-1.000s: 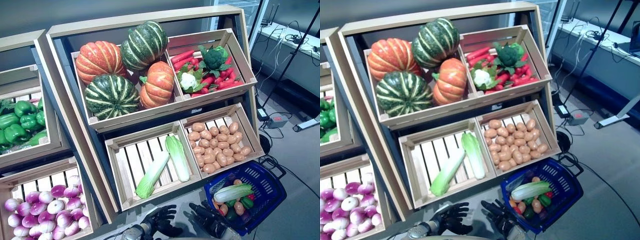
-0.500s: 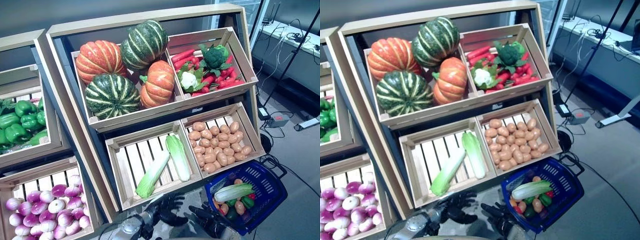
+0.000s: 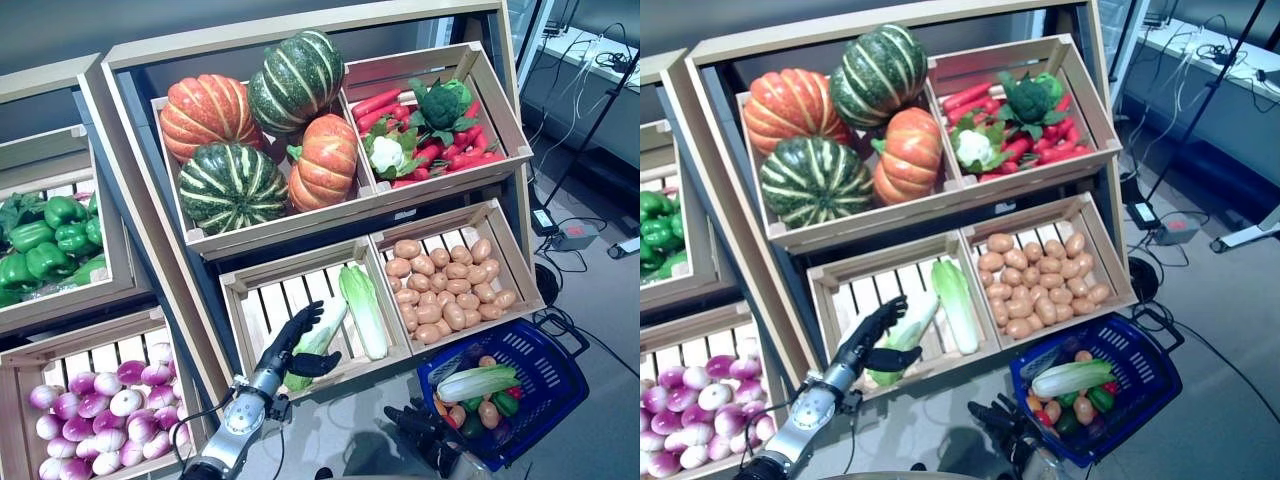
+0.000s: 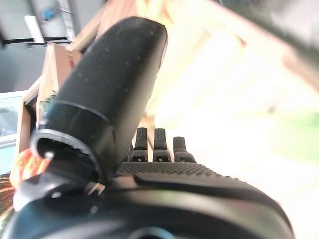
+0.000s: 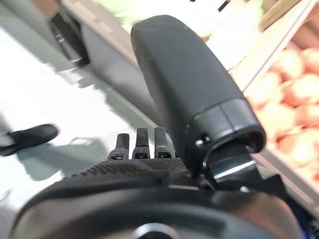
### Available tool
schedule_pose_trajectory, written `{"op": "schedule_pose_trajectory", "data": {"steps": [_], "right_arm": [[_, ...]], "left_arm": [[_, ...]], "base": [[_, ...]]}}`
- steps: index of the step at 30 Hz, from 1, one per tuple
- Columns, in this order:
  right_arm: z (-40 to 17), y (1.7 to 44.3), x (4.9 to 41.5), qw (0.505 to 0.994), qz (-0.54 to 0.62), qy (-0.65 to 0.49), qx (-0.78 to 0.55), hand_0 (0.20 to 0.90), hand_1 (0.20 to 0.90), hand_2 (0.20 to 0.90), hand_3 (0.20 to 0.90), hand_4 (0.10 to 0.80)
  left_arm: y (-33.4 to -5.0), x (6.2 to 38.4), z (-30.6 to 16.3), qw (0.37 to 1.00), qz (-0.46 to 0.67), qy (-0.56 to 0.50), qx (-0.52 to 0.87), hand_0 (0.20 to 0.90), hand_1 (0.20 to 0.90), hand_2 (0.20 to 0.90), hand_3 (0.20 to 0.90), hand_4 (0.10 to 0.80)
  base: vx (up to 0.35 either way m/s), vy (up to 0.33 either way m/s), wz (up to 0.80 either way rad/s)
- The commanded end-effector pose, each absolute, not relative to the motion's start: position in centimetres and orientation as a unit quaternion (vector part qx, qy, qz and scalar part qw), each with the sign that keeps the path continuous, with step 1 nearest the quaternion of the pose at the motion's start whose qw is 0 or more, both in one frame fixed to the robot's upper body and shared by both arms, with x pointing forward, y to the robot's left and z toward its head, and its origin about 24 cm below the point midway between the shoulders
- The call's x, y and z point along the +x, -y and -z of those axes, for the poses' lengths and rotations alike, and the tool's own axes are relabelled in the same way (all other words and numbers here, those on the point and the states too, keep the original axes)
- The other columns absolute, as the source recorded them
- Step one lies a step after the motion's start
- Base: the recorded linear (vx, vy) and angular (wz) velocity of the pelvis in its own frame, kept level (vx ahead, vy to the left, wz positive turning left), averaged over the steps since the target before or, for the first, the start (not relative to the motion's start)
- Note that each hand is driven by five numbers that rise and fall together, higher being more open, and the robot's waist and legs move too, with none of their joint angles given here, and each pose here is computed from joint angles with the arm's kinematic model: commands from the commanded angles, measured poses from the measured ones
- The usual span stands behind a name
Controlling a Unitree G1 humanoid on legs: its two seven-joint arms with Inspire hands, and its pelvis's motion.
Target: Put vegetables into the basket
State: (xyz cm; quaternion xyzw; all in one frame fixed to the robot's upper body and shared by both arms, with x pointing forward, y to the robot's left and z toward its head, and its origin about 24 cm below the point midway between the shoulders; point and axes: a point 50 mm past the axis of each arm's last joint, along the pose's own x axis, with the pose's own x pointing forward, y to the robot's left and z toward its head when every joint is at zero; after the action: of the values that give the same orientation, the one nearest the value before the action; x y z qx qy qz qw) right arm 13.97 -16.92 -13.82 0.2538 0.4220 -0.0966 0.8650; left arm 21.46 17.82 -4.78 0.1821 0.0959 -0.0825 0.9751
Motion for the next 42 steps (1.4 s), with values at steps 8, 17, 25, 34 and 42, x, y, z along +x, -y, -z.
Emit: {"op": "schedule_pose_trajectory", "data": {"steps": [8,17,25,34,42], "right_arm": [[7.3,16.8,20.0,0.975,-0.045,-0.219,-0.002,0.9,0.9,0.9,0.9,0.8],[6.1,17.8,22.1,0.979,-0.028,-0.19,0.061,0.9,0.9,0.9,0.9,0.8],[4.2,17.7,23.9,0.983,-0.067,-0.163,0.049,0.9,0.9,0.9,0.9,0.8],[3.9,18.8,24.5,0.982,-0.071,-0.177,0.009,0.9,0.9,0.9,0.9,0.8],[3.9,20.1,24.4,0.98,-0.062,-0.191,-0.007,0.9,0.9,0.9,0.9,0.8]], "left_arm": [[-20.2,25.2,-0.2,0.961,-0.037,0.03,0.273,0.9,0.9,0.9,0.9,0.8],[-19.8,28.3,-1.7,0.951,-0.106,0.057,0.283,0.9,0.9,0.9,0.9,0.8],[-20.5,30.9,-3.4,0.948,-0.168,0.054,0.266,0.9,0.9,0.9,0.9,0.8],[-23.4,33.1,-5.9,0.948,-0.216,0.049,0.231,0.9,0.9,0.9,0.9,0.8],[-25.7,34.2,-8.3,0.943,-0.246,0.052,0.216,0.9,0.9,0.9,0.9,0.8]], "base": [[0.0,0.0,0.0],[-0.072,0.027,0.0],[-0.15,0.057,-0.05],[-0.065,0.057,-0.13],[0.029,0.063,-0.09]]}}
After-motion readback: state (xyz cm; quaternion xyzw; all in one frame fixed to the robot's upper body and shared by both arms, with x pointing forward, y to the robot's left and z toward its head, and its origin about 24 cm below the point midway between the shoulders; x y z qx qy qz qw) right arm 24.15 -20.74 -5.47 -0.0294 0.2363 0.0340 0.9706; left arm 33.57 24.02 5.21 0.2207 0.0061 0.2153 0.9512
